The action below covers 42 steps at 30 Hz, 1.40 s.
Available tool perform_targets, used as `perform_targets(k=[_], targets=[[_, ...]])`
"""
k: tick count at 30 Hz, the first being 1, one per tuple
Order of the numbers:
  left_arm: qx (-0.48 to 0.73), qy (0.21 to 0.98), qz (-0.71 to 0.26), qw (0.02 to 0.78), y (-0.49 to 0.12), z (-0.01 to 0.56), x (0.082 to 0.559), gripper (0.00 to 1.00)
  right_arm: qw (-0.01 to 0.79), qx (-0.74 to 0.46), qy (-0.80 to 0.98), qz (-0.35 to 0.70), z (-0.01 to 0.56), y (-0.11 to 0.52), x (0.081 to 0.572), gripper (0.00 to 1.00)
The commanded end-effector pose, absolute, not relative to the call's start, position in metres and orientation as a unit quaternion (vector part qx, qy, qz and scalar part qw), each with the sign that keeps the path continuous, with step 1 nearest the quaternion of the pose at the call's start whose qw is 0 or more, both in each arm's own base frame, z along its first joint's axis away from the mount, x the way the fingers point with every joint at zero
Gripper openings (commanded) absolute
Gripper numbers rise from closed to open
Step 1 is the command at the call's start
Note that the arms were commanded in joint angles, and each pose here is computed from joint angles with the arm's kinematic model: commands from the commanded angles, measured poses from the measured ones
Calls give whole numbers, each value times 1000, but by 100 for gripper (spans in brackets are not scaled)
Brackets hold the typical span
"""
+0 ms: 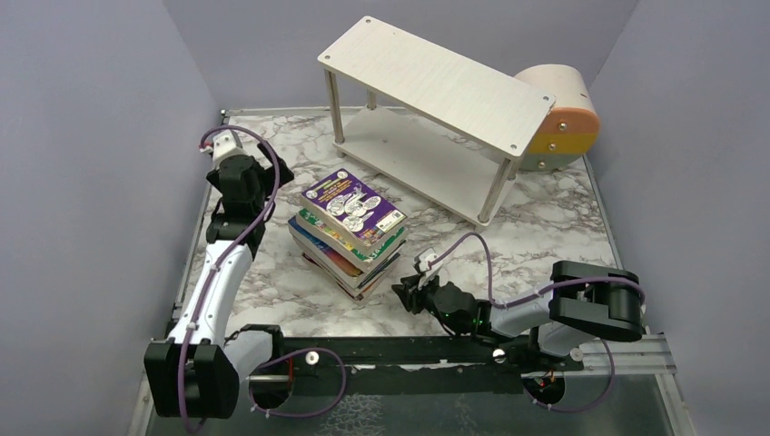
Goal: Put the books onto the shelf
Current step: Adjust the book at the center of the board.
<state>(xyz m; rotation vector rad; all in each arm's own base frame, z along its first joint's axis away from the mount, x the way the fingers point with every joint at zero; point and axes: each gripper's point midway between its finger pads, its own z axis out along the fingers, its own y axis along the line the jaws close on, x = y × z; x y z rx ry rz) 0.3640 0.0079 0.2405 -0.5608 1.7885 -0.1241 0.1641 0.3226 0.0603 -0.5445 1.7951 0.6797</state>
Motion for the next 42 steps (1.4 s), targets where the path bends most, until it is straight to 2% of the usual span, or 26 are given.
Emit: perform_targets(k=[1, 8, 18, 33, 42], targets=[[-242, 776, -73, 578, 8, 225, 371, 99, 543, -221, 761, 277, 60, 318, 164, 31], [-259, 800, -57, 539, 13, 176, 376, 99, 542, -229, 759, 280, 61, 320, 163, 31], [-238, 841, -121, 470, -15, 132, 383, 99, 543, -227, 756, 286, 65, 318, 162, 31], [-280, 840, 3, 465, 29, 74, 361, 98, 527, -243, 756, 302, 57, 325, 154, 31], [-258, 862, -18, 436, 17, 67, 370, 98, 529, -244, 756, 298, 60, 325, 155, 31]])
